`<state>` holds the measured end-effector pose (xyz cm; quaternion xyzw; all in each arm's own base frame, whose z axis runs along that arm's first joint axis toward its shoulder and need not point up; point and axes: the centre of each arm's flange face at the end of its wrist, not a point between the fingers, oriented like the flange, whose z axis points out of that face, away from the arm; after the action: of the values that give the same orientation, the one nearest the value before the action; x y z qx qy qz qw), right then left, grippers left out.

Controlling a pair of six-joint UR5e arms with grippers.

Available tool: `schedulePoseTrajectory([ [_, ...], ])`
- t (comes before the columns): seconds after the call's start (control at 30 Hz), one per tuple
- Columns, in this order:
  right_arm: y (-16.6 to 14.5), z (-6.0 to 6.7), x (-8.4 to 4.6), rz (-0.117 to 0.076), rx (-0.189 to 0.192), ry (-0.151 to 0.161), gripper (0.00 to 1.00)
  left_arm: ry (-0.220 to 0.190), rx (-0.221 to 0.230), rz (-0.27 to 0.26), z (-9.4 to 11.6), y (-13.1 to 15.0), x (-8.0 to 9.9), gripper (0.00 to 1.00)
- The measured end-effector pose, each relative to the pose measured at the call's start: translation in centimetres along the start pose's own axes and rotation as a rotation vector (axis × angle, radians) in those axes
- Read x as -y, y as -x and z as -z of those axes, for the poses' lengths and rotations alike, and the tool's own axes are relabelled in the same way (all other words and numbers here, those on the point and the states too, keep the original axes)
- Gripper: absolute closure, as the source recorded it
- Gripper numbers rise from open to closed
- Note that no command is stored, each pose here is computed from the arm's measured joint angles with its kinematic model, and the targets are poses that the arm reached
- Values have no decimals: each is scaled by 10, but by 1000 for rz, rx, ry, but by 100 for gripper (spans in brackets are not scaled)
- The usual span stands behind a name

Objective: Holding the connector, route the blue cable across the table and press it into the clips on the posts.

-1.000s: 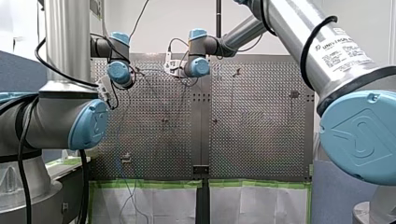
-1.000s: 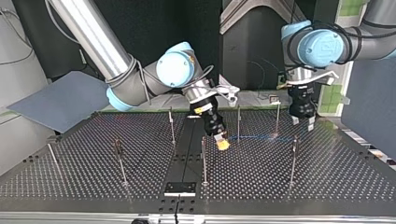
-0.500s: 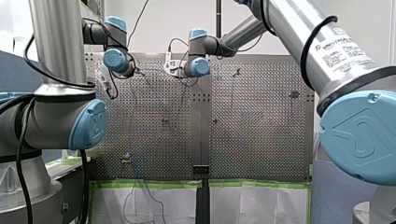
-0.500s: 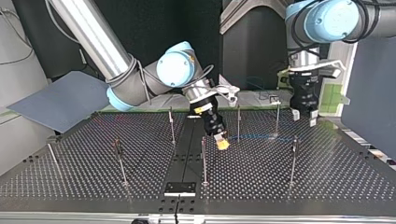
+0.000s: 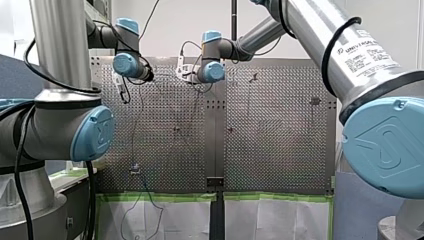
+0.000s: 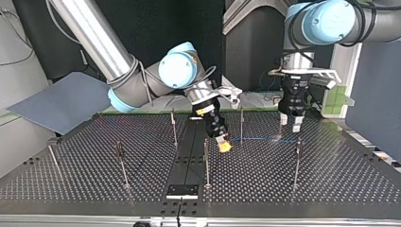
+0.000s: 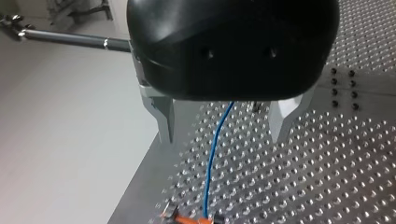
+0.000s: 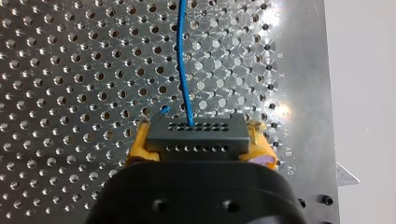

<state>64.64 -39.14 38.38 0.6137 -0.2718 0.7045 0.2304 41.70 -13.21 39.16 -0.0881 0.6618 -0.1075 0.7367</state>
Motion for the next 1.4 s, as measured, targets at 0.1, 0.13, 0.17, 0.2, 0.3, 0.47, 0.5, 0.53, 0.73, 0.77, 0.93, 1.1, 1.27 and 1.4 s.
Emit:
schedulePoseTrajectory([
  [0.1,0,0,-1,1,0,2,100,-21,9,-9,-8,3,6,0],
  [0.13,0,0,-2,1,0,2,100,-26,16,-9,-10,5,8,0],
  [0.17,0,0,-2,1,0,3,100,-30,24,-8,-13,7,11,0],
  [0.2,0,-1,-3,1,0,3,100,-31,30,-8,-15,9,12,0],
  [0.3,0,-1,-3,1,0,5,100,-28,46,-7,-23,14,15,0],
  [0.47,0,-1,-4,0,0,6,100,-30,51,-7,-37,17,21,0],
  [0.5,0,-1,-4,0,0,6,100,-30,49,-7,-39,16,21,0],
  [0.53,0,-1,-4,0,0,7,100,-30,47,-8,-41,15,21,0],
  [0.73,0,-1,-5,1,-1,8,100,-19,36,-14,-60,2,21,0],
  [0.77,0,-1,-5,1,-1,8,100,-15,35,-16,-65,0,20,0],
  [0.93,0,-1,-5,0,0,6,100,-4,36,-16,-81,-10,17,0],
  [1.1,0,-1,-5,1,0,7,100,-1,41,-15,-88,-11,17,0],
  [1.27,0,-1,-5,2,-1,6,100,-3,48,-14,-90,-9,18,0],
  [1.4,0,-1,-5,1,0,5,100,-3,46,-14,-90,-10,18,25],
])
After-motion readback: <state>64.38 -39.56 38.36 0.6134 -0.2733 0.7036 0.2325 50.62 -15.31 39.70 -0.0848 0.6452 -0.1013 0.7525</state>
